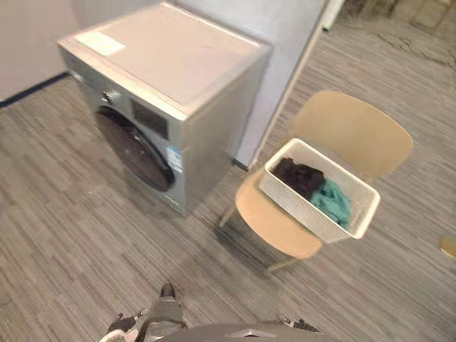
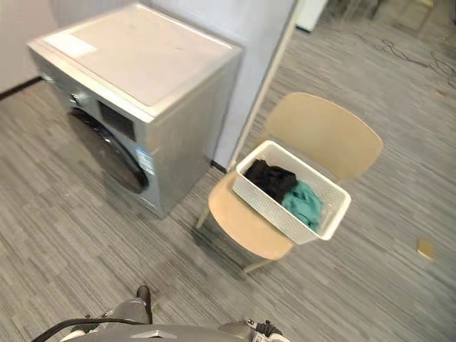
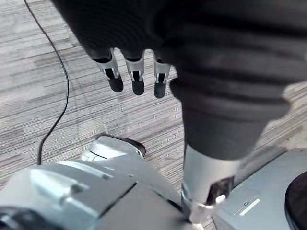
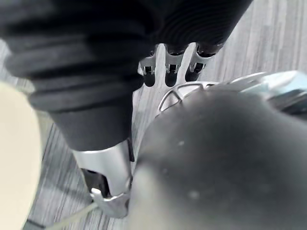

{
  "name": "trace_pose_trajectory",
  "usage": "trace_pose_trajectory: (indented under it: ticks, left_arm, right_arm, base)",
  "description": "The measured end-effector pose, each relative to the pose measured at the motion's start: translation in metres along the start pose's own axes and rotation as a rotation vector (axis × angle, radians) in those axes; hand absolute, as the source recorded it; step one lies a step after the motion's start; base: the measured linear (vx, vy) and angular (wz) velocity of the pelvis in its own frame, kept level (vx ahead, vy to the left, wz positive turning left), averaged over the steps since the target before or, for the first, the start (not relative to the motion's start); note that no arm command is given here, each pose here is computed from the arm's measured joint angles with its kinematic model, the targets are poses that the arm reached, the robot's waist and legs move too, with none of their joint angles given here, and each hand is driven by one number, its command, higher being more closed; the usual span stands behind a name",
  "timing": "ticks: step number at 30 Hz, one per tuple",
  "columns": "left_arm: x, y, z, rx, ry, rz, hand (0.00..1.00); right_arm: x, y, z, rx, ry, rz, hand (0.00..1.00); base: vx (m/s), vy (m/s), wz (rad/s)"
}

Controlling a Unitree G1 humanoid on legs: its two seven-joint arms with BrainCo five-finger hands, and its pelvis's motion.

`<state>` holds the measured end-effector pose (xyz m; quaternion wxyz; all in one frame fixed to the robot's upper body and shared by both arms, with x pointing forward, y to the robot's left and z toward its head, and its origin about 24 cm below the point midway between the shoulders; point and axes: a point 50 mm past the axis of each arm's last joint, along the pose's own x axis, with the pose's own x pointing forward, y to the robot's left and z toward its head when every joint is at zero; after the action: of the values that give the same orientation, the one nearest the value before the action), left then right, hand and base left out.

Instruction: Pick up the laundry basket with both hands and put the clothes into the washing machine.

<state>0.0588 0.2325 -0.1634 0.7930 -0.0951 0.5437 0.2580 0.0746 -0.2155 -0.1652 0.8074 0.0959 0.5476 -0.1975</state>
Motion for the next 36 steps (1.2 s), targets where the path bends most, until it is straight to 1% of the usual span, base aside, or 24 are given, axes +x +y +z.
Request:
trace_pose_trajectory:
  ticks: [2, 5, 9, 12, 14, 15, 18, 19, 22, 23, 27, 28, 30, 32, 34, 35, 36]
  left_arm:
    - [-0.001, -0.002, -0.004, 0.037, 0.009, -0.010, 0.00]
    - [-0.001, 0.002, -0.005, 0.104, 0.016, -0.002, 0.00]
    - [-0.001, -0.007, -0.006, 0.109, 0.018, -0.024, 0.00]
    - [0.000, -0.014, -0.002, 0.106, 0.011, -0.037, 0.00]
    - [0.000, -0.013, 0.000, 0.102, 0.005, -0.034, 0.00]
    - [0.001, -0.015, 0.001, 0.071, 0.002, -0.036, 0.00]
    - [-0.002, -0.021, -0.005, 0.010, 0.012, -0.049, 0.00]
    - [-0.002, -0.023, -0.005, 0.003, 0.009, -0.054, 0.00]
    - [-0.003, -0.025, -0.001, -0.079, -0.020, -0.059, 0.00]
    - [-0.004, -0.025, -0.004, -0.095, -0.012, -0.055, 0.00]
    - [-0.004, -0.016, -0.013, -0.124, 0.025, -0.025, 0.00]
    - [-0.004, -0.014, -0.016, -0.153, 0.035, -0.005, 0.00]
    - [-0.005, -0.013, -0.027, -0.164, 0.072, 0.011, 0.00]
    - [-0.009, -0.010, -0.045, -0.151, 0.132, 0.031, 0.00]
    - [-0.010, -0.012, -0.050, -0.116, 0.150, 0.025, 0.00]
    - [-0.008, -0.001, -0.041, -0.046, 0.118, 0.040, 0.00]
    - [-0.005, 0.003, -0.031, 0.019, 0.089, 0.039, 0.00]
  right_arm:
    - [0.000, -0.004, 0.003, -0.026, -0.006, -0.019, 0.00]
    - [0.001, -0.001, 0.008, -0.045, -0.027, 0.003, 0.00]
    - [0.001, 0.003, 0.009, -0.059, -0.040, 0.028, 0.00]
    - [0.000, 0.000, 0.006, -0.027, -0.035, 0.025, 0.00]
    - [-0.002, -0.007, -0.008, 0.035, -0.001, 0.000, 0.00]
    - [-0.004, -0.010, -0.017, 0.084, 0.026, -0.018, 0.00]
    - [-0.006, -0.018, -0.024, 0.144, 0.039, -0.051, 0.00]
    - [-0.006, -0.020, -0.024, 0.144, 0.037, -0.055, 0.00]
    - [-0.005, -0.023, -0.015, 0.102, 0.014, -0.054, 0.00]
    - [-0.003, -0.019, -0.008, 0.079, -0.002, -0.040, 0.00]
    - [0.002, -0.006, 0.015, 0.086, -0.053, -0.009, 0.00]
    - [0.002, -0.004, 0.017, 0.088, -0.056, -0.004, 0.00]
    - [0.003, -0.006, 0.015, 0.084, -0.045, -0.010, 0.00]
    - [0.003, -0.011, 0.017, 0.075, -0.046, -0.018, 0.00]
    - [0.002, -0.016, 0.017, 0.064, -0.050, -0.030, 0.00]
    - [0.002, -0.007, 0.011, 0.061, -0.032, -0.006, 0.00]
    - [0.002, 0.000, 0.004, 0.054, -0.014, 0.012, 0.00]
  base:
    - [0.06, 0.238, 0.21]
    - [0.08, 0.217, 0.38]
    - [0.04, 0.069, 0.46]
    - [0.06, -0.067, 0.57]
    - [0.10, -0.091, 0.76]
    - [0.14, -0.123, 0.53]
    - [0.21, -0.139, 0.69]
    - [0.13, -0.068, 0.79]
    - [0.11, -0.004, 0.26]
    - [0.11, 0.062, -0.24]
    - [0.12, 0.132, -0.29]
    - [0.16, 0.270, -0.18]
    - [0.17, 0.343, -0.30]
    - [0.23, 0.509, -0.52]
    - [0.27, 0.582, -0.28]
    - [0.34, 0.592, -0.04]
    - [0.29, 0.427, 0.01]
